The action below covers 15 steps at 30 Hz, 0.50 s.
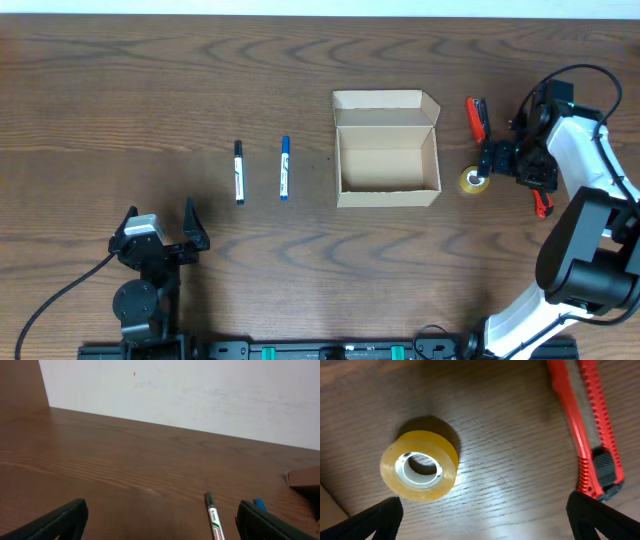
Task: Pack container
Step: 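Lower the right gripper and grasp the yellow tape roll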
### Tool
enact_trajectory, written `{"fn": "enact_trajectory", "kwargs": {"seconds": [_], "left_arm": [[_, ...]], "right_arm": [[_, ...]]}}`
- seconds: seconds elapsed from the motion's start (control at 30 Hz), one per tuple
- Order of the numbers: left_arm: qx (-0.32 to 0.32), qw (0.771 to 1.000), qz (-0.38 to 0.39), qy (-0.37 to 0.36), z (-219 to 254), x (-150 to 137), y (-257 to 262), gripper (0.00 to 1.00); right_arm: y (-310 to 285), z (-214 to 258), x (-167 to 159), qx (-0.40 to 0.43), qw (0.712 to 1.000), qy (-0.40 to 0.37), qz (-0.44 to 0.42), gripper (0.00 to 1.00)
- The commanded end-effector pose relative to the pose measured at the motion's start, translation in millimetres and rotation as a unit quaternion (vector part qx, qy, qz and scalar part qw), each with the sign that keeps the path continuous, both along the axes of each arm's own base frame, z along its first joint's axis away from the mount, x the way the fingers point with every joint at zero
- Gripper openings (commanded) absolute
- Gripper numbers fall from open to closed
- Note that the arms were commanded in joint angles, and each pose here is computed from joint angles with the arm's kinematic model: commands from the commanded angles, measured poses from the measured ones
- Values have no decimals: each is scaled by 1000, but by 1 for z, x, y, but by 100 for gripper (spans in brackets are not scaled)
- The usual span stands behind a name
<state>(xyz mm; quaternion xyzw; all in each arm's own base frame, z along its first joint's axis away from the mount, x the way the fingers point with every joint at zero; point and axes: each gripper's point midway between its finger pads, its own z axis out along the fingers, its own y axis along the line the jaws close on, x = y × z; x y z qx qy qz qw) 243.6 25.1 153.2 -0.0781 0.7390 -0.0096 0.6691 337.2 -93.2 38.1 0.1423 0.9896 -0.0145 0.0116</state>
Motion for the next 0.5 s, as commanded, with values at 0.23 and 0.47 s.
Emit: {"fn": "enact_trajectory", "kwargs": {"seconds": [0.23, 0.47], "left_arm": [[-2, 1000, -4, 23, -16, -1, -1, 95], [-2, 1000, -4, 23, -16, -1, -1, 95]], "right_arm": [[8, -30, -9, 7, 999, 49, 22, 99], [7, -31, -8, 2, 999, 47, 23, 99]]}}
